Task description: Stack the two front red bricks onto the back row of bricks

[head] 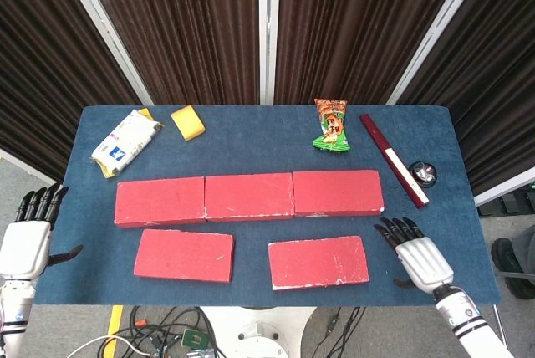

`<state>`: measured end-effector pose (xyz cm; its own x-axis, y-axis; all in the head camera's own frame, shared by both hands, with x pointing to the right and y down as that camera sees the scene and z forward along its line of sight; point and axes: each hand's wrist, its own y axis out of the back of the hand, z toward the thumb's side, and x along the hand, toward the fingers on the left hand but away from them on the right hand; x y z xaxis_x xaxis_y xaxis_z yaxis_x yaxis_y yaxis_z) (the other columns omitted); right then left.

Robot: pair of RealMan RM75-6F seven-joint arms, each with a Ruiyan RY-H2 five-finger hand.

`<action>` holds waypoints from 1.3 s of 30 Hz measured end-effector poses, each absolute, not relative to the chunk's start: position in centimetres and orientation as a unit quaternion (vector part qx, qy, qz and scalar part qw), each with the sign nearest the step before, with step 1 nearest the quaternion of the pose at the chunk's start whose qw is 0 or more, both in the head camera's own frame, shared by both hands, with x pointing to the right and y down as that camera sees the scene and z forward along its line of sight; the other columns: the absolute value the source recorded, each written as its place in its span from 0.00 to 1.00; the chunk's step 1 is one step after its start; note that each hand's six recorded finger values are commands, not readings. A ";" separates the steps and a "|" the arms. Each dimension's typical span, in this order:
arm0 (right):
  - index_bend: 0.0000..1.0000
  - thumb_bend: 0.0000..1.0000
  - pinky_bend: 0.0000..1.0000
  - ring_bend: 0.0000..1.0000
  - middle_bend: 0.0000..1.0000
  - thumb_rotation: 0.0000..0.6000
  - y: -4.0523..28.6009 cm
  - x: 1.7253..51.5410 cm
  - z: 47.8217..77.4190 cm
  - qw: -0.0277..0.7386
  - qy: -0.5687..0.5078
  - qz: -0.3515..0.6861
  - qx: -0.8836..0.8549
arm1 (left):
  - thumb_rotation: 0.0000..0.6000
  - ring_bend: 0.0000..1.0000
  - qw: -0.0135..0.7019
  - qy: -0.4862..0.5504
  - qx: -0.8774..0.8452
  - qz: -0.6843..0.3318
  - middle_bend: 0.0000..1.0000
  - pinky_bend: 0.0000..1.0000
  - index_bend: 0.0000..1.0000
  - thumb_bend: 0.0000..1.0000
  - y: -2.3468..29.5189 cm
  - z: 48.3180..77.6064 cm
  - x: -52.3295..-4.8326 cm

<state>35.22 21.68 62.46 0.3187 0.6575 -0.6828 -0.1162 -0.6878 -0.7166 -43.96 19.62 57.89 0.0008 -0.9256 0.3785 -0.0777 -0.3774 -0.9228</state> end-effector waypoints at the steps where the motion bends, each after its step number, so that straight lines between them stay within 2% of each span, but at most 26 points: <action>1: 0.00 0.00 0.00 0.00 0.00 1.00 21.7 34.6 62.7 0.347 -0.179 0.549 -0.739 | 1.00 0.00 0.371 0.415 -0.603 -0.572 0.00 0.00 0.00 0.00 19.6 58.0 -44.0; 15: 0.00 0.00 0.00 0.00 0.00 1.00 23.4 26.1 65.5 0.312 -0.138 0.479 -0.809 | 1.00 0.00 0.369 0.412 -0.609 -0.568 0.00 0.00 0.00 0.00 19.9 58.1 -44.2; 20: 0.00 0.00 0.00 0.00 0.00 1.00 22.9 24.9 65.7 0.324 -0.149 0.471 -0.807 | 1.00 0.00 0.367 0.416 -0.608 -0.568 0.00 0.00 0.00 0.00 19.9 57.9 -44.6; 39: 0.00 0.00 0.00 0.00 0.00 1.00 22.5 22.6 67.9 0.291 -0.135 0.489 -0.811 | 1.00 0.00 0.359 0.421 -0.615 -0.562 0.00 0.00 0.00 0.00 20.1 57.9 -45.2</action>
<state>22.60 22.53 67.87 0.4852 0.5030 -0.7152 -0.0653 -0.7948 -0.6033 -45.19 20.12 57.89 0.0139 -0.9207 0.3901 -0.1139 -0.3890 -0.9142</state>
